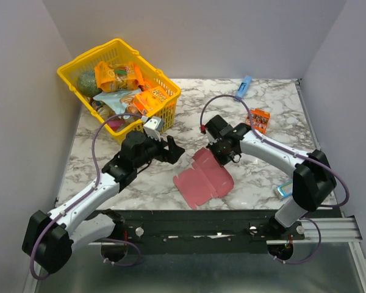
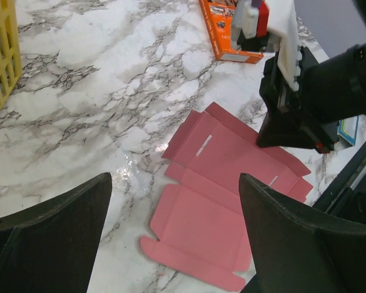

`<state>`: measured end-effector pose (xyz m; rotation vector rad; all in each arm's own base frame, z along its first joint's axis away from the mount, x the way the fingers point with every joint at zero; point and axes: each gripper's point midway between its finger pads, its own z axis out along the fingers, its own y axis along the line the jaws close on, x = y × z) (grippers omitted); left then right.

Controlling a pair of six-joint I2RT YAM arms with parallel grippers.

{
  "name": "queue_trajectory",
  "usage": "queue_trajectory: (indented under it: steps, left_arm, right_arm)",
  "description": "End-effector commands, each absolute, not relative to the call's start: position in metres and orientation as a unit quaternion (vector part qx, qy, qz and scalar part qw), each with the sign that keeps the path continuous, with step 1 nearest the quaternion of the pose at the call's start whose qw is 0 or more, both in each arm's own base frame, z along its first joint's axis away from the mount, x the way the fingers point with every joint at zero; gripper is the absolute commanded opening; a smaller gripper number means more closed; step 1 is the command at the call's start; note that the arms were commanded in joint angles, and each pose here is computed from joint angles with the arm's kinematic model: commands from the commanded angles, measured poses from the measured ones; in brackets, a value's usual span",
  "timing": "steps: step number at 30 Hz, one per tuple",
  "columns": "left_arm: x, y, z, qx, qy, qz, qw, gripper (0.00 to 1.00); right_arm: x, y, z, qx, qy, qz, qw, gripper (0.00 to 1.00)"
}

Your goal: Fold the paper box

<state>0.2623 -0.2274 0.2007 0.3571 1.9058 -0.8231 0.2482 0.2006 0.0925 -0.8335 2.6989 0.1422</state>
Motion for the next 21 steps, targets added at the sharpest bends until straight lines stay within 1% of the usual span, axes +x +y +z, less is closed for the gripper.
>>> queue_trajectory:
  steps: [1, 5, 12, 15, 18, 21]
  left_arm:
    - [0.283, -0.232, 0.2, 0.128, 0.77, -0.331, 0.53, 0.92]
    - [0.293, -0.232, 0.186, 0.127, 0.779, -0.313, 0.527, 0.89]
    - [0.296, -0.237, 0.157, 0.119, 0.793, -0.317, 0.506, 0.84]
    - [0.29, -0.242, 0.161, 0.14, 0.778, -0.334, 0.513, 0.84]
    - [0.29, -0.244, 0.164, 0.138, 0.776, -0.339, 0.513, 0.84]
    - [0.29, -0.25, 0.171, 0.127, 0.771, -0.36, 0.51, 0.81]
  right_arm:
    - [0.273, 0.19, 0.084, -0.285, 0.932, -0.056, 0.215, 0.01]
    - [0.28, 0.201, 0.083, -0.299, 0.914, -0.078, 0.262, 0.01]
    - [0.287, 0.211, 0.075, -0.299, 0.902, -0.096, 0.296, 0.01]
    - [0.286, 0.216, 0.071, -0.308, 0.896, -0.082, 0.311, 0.01]
    - [0.286, 0.227, 0.083, -0.323, 0.88, -0.043, 0.345, 0.01]
    - [0.281, 0.232, 0.094, -0.342, 0.868, -0.015, 0.361, 0.01]
